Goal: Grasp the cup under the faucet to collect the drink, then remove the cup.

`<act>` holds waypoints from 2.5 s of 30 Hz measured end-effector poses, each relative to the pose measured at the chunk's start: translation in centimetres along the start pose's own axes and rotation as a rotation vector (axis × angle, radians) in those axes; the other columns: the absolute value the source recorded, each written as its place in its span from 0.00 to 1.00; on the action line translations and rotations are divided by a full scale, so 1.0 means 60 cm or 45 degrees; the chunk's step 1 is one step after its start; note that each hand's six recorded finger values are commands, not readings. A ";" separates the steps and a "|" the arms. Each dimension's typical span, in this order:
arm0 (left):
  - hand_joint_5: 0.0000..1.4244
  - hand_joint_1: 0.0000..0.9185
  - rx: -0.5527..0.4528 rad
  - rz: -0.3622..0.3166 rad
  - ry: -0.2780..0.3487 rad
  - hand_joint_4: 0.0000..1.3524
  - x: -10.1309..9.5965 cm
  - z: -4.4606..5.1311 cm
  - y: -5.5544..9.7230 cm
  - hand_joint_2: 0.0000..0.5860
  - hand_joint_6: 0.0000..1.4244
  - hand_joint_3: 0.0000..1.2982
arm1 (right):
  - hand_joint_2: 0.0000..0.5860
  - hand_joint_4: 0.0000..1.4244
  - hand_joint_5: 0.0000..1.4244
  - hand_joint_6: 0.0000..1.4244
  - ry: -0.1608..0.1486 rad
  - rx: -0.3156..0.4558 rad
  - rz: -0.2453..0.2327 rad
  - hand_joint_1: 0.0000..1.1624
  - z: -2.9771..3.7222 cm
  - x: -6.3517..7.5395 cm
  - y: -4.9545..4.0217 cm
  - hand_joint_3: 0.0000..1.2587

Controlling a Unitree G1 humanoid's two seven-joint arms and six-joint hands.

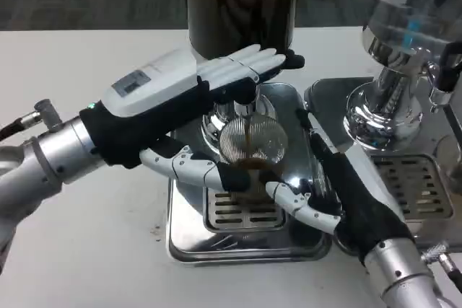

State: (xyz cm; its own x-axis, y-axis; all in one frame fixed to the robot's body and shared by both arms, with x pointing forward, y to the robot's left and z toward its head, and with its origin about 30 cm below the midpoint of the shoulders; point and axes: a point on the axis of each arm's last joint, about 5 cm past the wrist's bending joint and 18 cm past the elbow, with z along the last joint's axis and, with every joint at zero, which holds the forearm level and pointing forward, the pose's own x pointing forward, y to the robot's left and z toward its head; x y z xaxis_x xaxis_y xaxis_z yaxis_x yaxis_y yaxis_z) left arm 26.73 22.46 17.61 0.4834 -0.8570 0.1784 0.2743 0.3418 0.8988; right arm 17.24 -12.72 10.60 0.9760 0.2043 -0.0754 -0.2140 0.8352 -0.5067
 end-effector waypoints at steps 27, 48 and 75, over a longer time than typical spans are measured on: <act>0.00 0.00 0.002 0.002 0.001 0.00 -0.001 0.000 0.000 0.13 0.07 0.05 | 0.52 0.00 0.00 0.00 -0.048 0.030 0.072 0.49 -0.006 0.021 0.001 0.00; 0.00 0.00 0.008 -0.001 0.003 0.00 -0.003 0.000 0.002 0.13 0.07 0.05 | 0.54 0.00 0.00 0.00 -0.060 0.058 0.083 0.49 -0.009 0.023 0.004 0.00; 0.00 0.00 0.006 0.003 0.004 0.00 -0.004 -0.001 0.002 0.14 0.07 0.06 | 0.58 0.00 0.00 0.00 -0.081 0.105 0.079 0.51 -0.008 0.023 0.003 0.00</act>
State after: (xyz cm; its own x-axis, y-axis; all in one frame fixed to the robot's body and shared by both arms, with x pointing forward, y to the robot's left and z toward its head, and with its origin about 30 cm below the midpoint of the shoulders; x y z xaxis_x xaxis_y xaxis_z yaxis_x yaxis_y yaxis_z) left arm 26.69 22.71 17.64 0.4867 -0.8549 0.1795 0.2689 0.3422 0.9003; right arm 18.55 -12.57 9.98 0.9567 0.2870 -0.0486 -0.2793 0.8585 -0.4301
